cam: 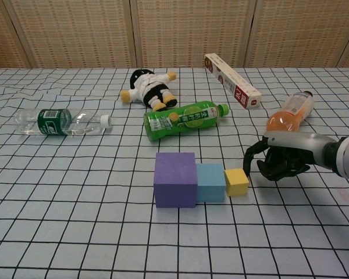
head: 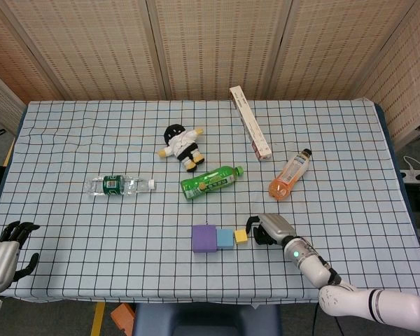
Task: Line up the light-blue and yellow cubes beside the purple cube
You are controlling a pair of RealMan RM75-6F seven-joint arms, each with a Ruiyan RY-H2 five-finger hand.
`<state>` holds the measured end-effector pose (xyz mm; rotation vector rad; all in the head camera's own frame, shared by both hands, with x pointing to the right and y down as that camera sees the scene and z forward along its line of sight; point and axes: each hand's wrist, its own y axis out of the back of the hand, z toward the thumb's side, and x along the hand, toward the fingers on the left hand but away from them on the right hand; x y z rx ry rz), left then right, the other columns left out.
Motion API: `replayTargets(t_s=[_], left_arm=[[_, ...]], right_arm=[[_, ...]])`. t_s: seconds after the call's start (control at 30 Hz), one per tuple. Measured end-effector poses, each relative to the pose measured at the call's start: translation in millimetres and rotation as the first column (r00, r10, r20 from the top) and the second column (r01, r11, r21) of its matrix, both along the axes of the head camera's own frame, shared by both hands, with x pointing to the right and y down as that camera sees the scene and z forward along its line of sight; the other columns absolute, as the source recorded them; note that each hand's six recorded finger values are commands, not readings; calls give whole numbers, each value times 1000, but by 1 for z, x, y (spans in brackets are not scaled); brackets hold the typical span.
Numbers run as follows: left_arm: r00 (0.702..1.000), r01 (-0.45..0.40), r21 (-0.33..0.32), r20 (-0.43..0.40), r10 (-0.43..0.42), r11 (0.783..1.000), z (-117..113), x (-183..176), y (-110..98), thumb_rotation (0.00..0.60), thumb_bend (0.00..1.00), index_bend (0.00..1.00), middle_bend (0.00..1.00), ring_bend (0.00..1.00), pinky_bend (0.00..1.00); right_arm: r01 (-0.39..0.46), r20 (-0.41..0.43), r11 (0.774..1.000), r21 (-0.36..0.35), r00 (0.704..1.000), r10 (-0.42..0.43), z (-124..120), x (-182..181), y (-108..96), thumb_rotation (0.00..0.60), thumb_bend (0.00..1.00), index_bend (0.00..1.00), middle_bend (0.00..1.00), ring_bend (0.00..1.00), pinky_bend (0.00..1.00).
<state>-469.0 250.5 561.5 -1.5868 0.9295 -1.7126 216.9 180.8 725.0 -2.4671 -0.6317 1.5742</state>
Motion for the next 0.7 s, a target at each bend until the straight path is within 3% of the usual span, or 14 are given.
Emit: replayTargets(t_s=[0.7], left_arm=[[1000,0,1,-2,0,1000,0,0,0,600,422,230,178,97,412]], right_arm=[[-1,40,1000,-13,999,2,7,-6,4,600,723,474,948,850,1000]])
